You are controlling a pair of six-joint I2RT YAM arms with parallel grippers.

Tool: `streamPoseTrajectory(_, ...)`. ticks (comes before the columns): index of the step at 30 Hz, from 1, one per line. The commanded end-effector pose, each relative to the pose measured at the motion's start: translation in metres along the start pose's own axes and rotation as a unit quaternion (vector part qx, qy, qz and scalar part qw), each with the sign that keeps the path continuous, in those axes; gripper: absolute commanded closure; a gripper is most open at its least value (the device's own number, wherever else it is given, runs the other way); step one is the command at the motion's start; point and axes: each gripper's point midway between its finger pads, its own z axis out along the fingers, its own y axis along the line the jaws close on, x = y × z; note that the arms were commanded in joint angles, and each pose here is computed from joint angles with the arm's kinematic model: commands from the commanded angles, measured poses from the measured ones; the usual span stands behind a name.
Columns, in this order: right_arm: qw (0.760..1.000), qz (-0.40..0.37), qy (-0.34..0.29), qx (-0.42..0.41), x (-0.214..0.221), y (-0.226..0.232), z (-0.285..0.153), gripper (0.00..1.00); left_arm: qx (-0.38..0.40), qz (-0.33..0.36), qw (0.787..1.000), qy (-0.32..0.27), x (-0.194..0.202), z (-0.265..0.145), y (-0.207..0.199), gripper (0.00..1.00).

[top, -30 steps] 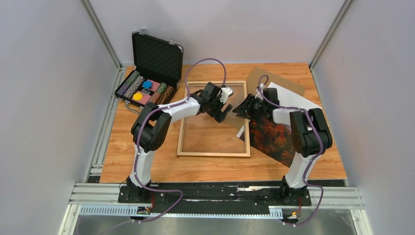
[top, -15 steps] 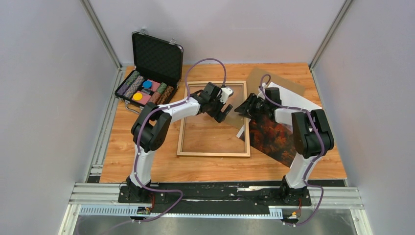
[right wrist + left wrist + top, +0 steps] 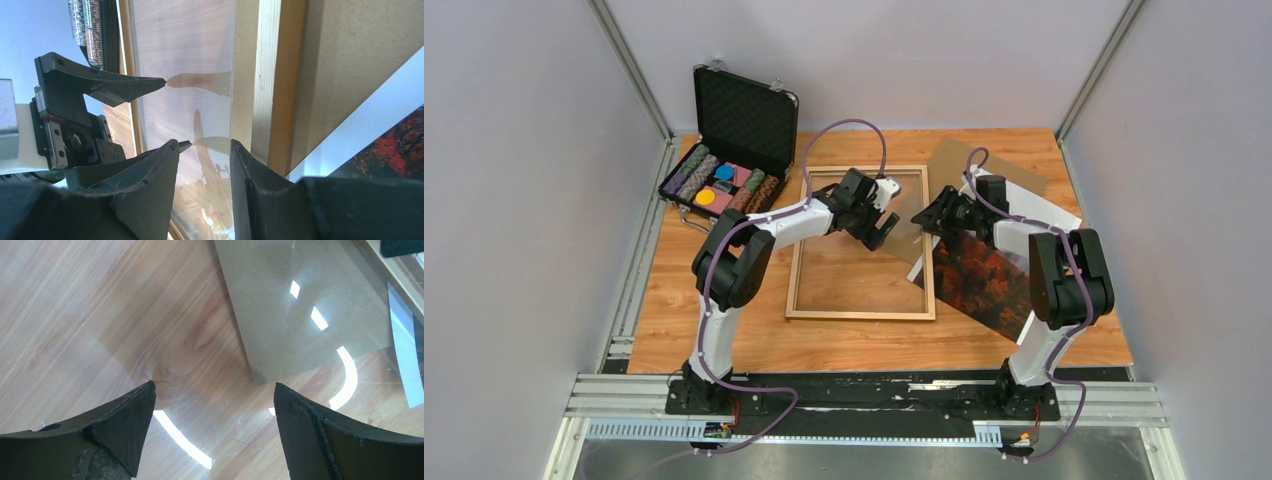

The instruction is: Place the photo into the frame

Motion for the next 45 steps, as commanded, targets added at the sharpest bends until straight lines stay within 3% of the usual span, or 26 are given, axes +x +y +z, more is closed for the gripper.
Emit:
streamPoseTrajectory(1,0.999,-0.032,-0.035,-0.019,-0.021,0.019,-0.014,0.59,0.004,0.001,1.000,0.014,0.012,0.009,-0.003,0.05)
streamPoseTrajectory(22,0.996,-0.060,-0.073,-0.007,-0.036,0.020,-0.030,0.59,0.012,-0.004,1.000,0.011,0.009,0.006,-0.006,0.05)
streamPoseTrajectory(37,0.991,-0.080,-0.109,0.008,-0.060,0.020,-0.037,0.59,0.110,0.013,0.994,-0.002,0.002,-0.007,-0.050,0.05)
streamPoseTrajectory(45,0.988,-0.105,-0.109,0.016,-0.061,0.015,-0.036,0.58,0.103,0.015,0.994,-0.031,-0.016,-0.023,-0.051,0.04)
